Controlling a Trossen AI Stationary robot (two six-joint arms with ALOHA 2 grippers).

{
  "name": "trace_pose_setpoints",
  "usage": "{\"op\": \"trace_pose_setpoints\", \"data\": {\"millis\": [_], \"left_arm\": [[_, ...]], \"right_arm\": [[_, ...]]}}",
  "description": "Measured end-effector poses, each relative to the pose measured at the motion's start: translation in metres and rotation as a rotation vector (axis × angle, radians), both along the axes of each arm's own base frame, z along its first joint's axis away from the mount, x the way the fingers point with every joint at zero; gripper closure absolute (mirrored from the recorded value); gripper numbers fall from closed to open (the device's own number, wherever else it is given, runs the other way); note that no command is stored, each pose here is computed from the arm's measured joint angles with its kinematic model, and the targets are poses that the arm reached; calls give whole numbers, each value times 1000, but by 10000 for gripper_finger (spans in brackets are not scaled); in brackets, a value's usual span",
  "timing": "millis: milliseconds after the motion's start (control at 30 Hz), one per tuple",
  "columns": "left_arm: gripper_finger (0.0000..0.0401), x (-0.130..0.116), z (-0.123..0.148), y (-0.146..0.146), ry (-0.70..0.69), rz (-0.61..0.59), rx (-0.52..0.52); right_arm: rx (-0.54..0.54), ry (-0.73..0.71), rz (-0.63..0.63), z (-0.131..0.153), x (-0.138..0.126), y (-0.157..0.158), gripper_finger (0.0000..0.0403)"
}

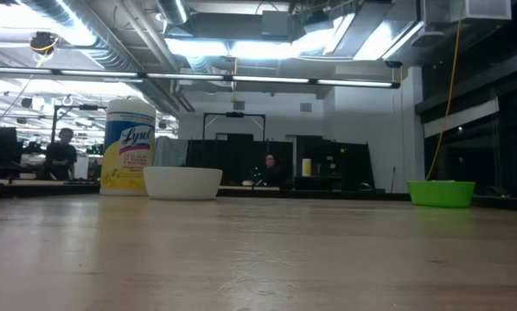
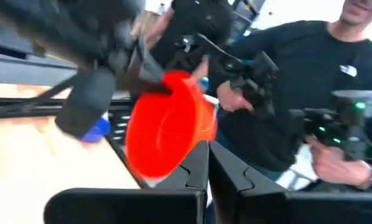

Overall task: Nest bowls inside each other
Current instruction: Stack the red bowl on top of the light blue bowl

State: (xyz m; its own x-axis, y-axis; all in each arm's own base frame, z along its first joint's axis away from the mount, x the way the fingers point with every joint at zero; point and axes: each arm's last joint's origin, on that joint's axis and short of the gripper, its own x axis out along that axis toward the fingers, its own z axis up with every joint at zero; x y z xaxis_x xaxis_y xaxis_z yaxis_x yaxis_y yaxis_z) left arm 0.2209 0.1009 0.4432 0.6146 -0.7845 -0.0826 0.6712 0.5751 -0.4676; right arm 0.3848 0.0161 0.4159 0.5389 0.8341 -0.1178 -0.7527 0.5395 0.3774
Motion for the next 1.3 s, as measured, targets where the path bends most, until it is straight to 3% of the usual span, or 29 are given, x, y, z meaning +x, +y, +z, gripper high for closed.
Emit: {"op": "trace_pose_setpoints", "data": {"millis": [200,333,533,767,1033,1300], "left_arm": [[398,14,-1,-9,-46,-160,-56],[397,27,4,-13,-58,-216,-61],[379,33,9,-12,-22,-209,-80],[312,36,8,-7,26,-121,-83],[245,41,12,-9,23,-135,-89],[237,49,26,-27,-2,-224,-92]], "right_arm": [[85,-175,33,29,-2,-4,401],[101,-174,27,31,-2,-8,401],[99,-179,28,31,-2,-6,401],[97,-217,25,34,-3,-6,401],[97,-216,22,34,-3,-6,401],[92,-224,-6,34,-2,-12,401]]}}
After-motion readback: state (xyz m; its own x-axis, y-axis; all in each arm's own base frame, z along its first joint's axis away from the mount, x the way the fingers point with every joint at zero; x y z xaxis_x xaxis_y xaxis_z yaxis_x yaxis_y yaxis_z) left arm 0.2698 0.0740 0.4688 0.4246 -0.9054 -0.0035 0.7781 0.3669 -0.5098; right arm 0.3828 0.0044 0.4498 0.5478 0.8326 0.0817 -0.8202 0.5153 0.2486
